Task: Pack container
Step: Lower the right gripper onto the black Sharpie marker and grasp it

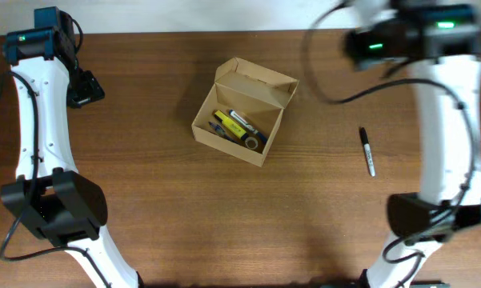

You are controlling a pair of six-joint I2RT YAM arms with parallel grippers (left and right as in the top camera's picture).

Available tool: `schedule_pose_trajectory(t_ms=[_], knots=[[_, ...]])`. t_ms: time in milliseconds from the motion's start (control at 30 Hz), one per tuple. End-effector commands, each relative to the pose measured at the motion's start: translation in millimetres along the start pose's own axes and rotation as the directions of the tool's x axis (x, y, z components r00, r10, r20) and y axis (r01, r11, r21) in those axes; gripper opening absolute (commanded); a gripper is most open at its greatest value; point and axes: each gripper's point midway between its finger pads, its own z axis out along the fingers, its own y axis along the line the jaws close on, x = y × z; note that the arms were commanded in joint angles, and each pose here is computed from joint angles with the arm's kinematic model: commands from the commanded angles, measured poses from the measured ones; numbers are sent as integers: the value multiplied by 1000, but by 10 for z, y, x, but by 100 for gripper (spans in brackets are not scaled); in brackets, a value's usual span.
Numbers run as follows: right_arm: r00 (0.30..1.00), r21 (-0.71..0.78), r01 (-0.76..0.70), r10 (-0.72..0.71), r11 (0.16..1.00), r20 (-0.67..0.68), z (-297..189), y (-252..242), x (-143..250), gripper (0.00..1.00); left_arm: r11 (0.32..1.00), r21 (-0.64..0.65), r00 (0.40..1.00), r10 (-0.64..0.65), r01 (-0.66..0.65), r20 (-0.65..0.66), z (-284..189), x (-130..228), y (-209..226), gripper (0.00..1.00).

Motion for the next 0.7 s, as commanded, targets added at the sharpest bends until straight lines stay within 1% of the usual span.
schedule_pose_trajectory(t_ms=[0, 100, 267, 467, 667], knots=[[985, 8, -133, 133, 991, -114, 414, -459, 453, 53, 1000, -13, 1000, 10, -10, -12, 57, 5, 27, 100], [956, 11, -212, 210, 977, -203, 907, -679, 956, 57, 1000, -13, 1000, 10, -10, -12, 57, 5, 27, 100], [914, -11, -250, 233, 968, -332, 1443, -539, 1622, 61, 1000, -13, 1000, 10, -10, -12, 57, 5, 27, 100], [851, -16, -290, 250, 957, -463, 1770, -302, 2290, 61, 1000, -13, 1000, 10, -10, -12, 57, 5, 27, 100], [825, -27, -301, 246, 953, -509, 1868, -172, 2563, 59, 1000, -13, 1000, 10, -10, -12, 57, 5, 28, 100]])
